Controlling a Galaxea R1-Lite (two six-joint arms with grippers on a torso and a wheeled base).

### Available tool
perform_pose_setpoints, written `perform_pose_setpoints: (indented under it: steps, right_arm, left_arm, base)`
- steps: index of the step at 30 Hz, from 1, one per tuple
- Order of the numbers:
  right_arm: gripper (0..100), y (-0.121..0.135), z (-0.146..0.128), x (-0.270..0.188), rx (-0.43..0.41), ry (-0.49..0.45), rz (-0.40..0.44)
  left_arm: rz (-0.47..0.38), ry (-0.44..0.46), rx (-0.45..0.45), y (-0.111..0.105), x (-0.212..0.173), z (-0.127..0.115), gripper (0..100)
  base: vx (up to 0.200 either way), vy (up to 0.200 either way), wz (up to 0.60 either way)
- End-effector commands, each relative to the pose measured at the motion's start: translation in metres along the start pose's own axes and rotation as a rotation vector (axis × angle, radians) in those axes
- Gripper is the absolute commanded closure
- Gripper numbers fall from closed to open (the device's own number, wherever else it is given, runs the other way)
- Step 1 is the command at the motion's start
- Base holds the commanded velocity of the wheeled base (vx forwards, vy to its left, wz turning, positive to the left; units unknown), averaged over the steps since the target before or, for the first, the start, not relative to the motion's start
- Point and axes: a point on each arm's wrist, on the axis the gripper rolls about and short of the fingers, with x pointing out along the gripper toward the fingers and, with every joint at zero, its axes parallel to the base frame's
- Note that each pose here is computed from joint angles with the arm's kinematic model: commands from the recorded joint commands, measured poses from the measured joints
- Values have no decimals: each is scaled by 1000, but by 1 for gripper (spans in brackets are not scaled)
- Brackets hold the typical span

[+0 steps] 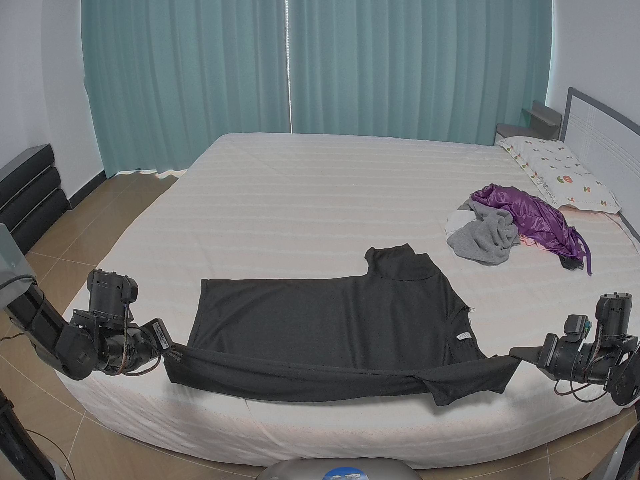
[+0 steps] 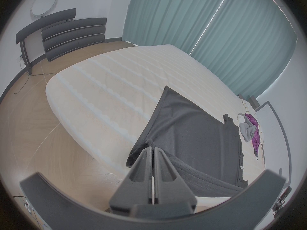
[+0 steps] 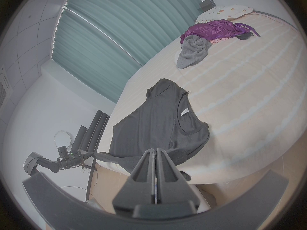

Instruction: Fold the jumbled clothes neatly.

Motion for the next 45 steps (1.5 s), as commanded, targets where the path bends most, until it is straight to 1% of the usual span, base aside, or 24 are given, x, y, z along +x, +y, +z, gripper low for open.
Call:
perform_pose_setpoints:
  steps: [1,8,11,12,13,17,21,29,33,40,45]
  right_arm:
    - [100,0,4,3,-3,-9,5]
    - [100,-9,19,36,6,14,-8]
    - [100,-13,25,50,3,19,-7]
    - [100,-13,25,50,3,19,-7]
    - [100,-18,29,63,8,25,-19]
    - [100,-26,36,85,10,31,-35]
    - [100,-28,44,103,6,38,-40]
    - [100,-28,53,125,5,59,-48]
    - [100,-30,53,130,7,64,-53]
    - [100,-34,57,139,2,49,-65]
    - [100,-42,57,151,14,61,-94]
  left_arm:
    - [-6,-12,-3,-3,3,4,100]
    - [-15,-23,-11,-11,36,12,100]
    - [-5,-17,-9,-13,53,12,100]
    - [-5,-17,-9,-13,53,12,100]
    - [-1,-12,-10,-14,64,13,100]
    - [5,-9,-8,-17,84,16,100]
    - [6,-15,-11,-21,98,20,100]
    - [1,-34,-10,-23,101,26,100]
    - [4,-30,-8,-22,103,25,100]
    - [15,-10,-6,-21,119,20,100]
    - [19,-5,-5,-20,126,19,100]
  base:
    - [0,0,0]
    - [0,0,0]
    - [0,0,0]
    - [0,0,0]
    - [0,0,0]
    - [0,0,0]
    - [0,0,0]
    - [0,0,0]
    - [0,0,0]
    - [0,0,0]
    - [0,0,0]
